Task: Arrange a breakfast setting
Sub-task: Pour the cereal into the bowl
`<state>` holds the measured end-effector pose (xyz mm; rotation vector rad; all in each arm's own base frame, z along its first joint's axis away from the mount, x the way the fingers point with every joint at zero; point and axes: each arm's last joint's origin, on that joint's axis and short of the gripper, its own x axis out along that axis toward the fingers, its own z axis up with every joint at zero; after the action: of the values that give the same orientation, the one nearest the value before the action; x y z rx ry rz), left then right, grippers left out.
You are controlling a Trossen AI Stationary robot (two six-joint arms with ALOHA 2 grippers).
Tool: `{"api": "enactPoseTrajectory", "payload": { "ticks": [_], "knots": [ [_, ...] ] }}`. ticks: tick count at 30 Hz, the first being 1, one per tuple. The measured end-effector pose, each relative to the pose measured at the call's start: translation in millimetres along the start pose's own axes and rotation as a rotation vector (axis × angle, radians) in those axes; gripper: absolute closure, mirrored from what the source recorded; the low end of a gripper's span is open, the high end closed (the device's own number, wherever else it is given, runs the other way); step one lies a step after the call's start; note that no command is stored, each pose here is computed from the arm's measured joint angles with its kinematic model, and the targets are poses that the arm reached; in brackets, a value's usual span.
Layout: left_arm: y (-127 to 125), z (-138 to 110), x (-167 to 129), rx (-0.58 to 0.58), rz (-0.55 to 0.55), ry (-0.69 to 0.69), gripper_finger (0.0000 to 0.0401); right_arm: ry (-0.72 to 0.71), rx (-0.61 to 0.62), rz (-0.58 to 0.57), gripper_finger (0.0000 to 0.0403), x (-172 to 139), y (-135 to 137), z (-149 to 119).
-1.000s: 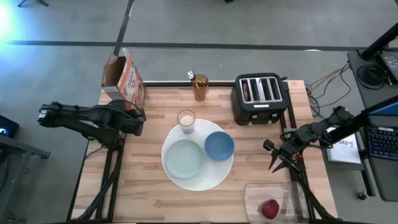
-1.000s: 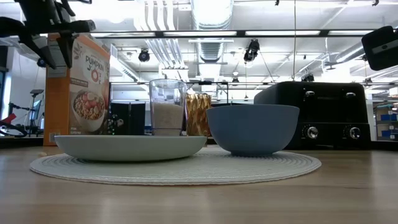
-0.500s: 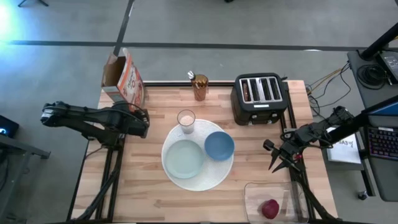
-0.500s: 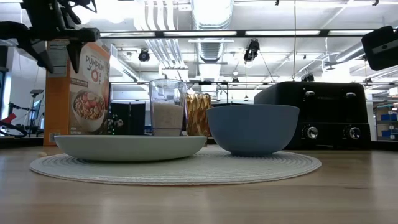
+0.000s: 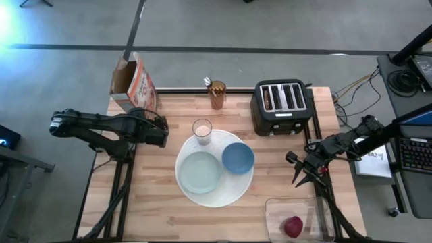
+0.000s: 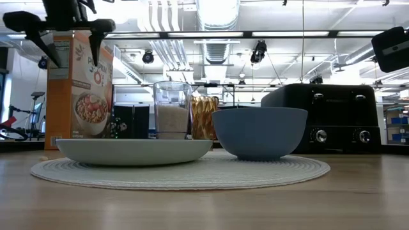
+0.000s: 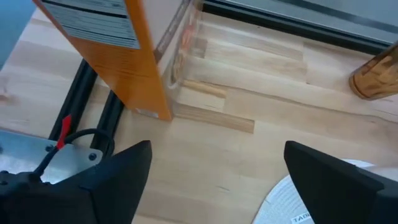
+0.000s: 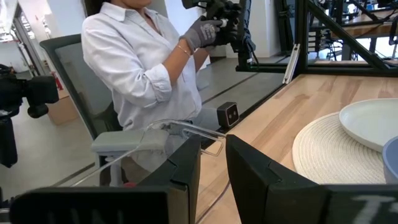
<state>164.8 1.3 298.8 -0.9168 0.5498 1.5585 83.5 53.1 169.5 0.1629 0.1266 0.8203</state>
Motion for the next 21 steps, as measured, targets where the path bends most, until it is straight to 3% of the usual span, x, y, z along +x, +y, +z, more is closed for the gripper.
{"api": "enactPoseTrajectory", "payload": {
  "ticks": [12, 21],
  "knots": [
    [-18.0, -2.9, 6.3, 0.020, 0.064, -0.002, 0.0049, 0.000, 0.000, 0.000, 0.0335, 0.0, 0.0, 0.0],
    [-21.9, 10.7, 7.4, 0.007, 0.087, 0.030, 0.0049, 0.000, 0.000, 0.000, 0.0335, 0.0, 0.0, 0.0]
  ]
}}
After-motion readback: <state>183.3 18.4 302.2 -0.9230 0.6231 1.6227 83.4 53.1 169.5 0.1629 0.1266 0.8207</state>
